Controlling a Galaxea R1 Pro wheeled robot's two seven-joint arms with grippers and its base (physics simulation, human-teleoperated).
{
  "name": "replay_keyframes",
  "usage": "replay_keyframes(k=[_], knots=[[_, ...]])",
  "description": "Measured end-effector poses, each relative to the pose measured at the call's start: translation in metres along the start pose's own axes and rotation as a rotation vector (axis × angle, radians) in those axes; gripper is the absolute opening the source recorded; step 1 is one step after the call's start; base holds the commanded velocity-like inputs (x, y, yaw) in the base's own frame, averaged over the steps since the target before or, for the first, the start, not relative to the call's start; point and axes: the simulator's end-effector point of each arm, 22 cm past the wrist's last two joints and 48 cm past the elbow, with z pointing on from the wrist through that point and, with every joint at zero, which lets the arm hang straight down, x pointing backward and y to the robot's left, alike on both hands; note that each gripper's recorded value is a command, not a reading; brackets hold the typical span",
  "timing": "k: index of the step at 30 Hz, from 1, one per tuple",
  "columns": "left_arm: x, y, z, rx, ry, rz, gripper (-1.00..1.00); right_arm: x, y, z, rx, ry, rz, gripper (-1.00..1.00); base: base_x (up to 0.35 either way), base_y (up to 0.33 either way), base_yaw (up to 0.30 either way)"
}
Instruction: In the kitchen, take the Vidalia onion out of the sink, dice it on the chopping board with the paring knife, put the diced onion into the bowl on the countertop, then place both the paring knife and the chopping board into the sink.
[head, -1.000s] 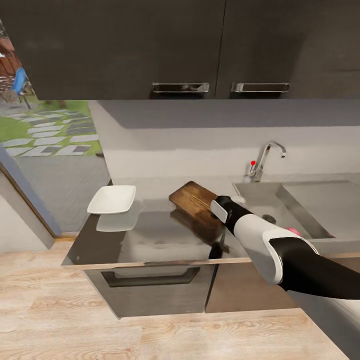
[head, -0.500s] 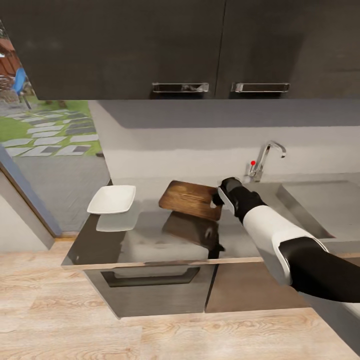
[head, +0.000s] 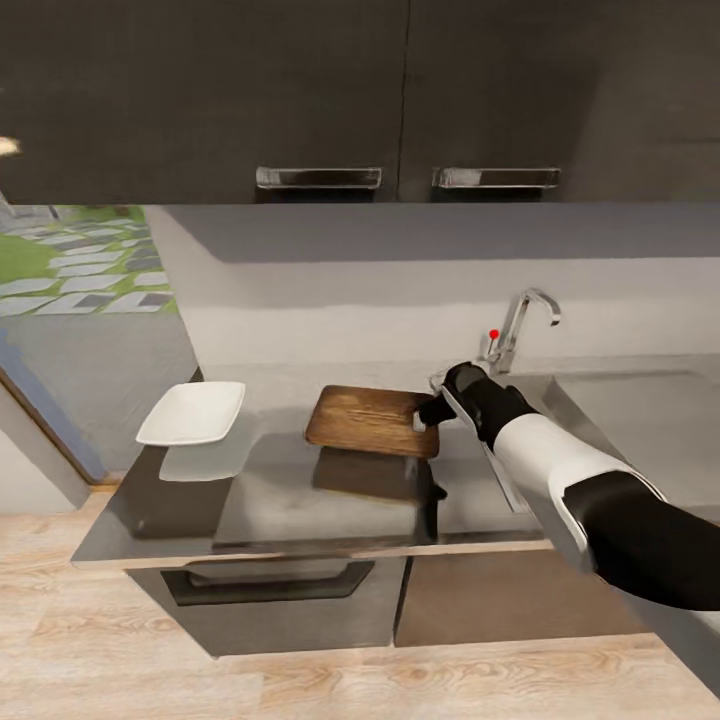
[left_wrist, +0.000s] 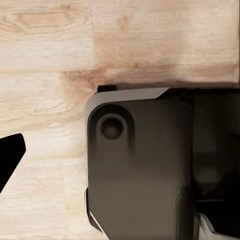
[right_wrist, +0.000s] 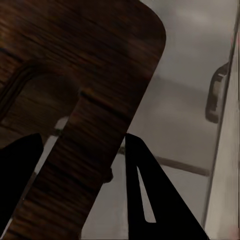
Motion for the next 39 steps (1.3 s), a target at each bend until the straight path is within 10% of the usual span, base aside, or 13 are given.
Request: replay_keyframes(k=[39], knots=[[0.000, 0.002, 0.000, -0.002, 0.001, 0.001, 1.00, 0.044, 0.037, 0.028, -0.135, 0.043, -0.133, -1.00, 0.016, -0.016, 0.000]])
